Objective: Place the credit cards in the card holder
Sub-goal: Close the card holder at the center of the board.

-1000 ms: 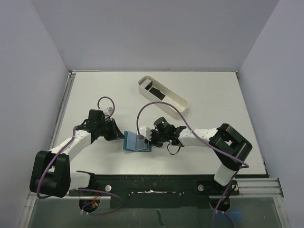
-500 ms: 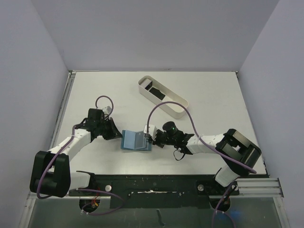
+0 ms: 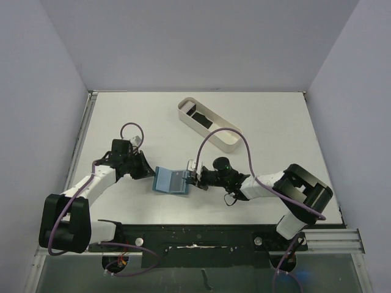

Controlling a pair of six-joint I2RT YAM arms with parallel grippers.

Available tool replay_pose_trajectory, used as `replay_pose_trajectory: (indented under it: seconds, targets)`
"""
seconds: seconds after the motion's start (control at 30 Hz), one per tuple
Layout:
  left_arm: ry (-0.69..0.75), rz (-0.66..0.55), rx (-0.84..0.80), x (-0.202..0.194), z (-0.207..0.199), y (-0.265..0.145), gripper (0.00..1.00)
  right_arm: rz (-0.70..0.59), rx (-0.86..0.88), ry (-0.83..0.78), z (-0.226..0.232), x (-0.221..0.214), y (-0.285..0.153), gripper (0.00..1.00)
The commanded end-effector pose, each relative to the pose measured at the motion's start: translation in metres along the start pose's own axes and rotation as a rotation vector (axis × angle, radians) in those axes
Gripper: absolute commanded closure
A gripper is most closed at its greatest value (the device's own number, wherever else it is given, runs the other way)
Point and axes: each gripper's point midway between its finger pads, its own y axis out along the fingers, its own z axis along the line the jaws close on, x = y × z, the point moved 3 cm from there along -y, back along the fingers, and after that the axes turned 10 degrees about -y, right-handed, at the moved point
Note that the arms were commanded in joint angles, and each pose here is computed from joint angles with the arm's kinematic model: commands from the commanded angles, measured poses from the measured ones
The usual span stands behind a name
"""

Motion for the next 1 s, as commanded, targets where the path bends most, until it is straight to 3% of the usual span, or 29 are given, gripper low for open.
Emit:
replay_pose_trajectory:
  seconds: [0.0,0.1,0.27,0.47,0.77,0.97]
  targets:
    - [0.013,-0.023,-0.150,0.013,-0.031,-0.010,1.00,-0.122,0.007,-0.046,-0.009,0.025,0.011,0.97]
    - [-0.054,0.026,-0.347,-0.001,-0.055,-0.016,1.00,-0.124,0.010,-0.059,-0.010,0.025,0.013,0.97]
    - [-0.108,0.064,-0.528,-0.022,-0.079,-0.021,0.87,-0.125,0.029,-0.089,-0.010,0.024,0.017,0.97]
    - [-0.070,0.134,-0.473,-0.050,-0.083,0.006,0.86,-0.135,0.056,-0.118,-0.006,0.022,0.018,0.96]
    - [0.001,0.147,-0.278,-0.066,-0.069,0.046,0.89,-0.176,0.081,-0.138,0.001,0.022,0.014,0.93]
    - [0.008,0.119,-0.235,-0.064,-0.065,0.052,0.91,-0.133,0.101,-0.139,0.005,0.015,0.011,0.84]
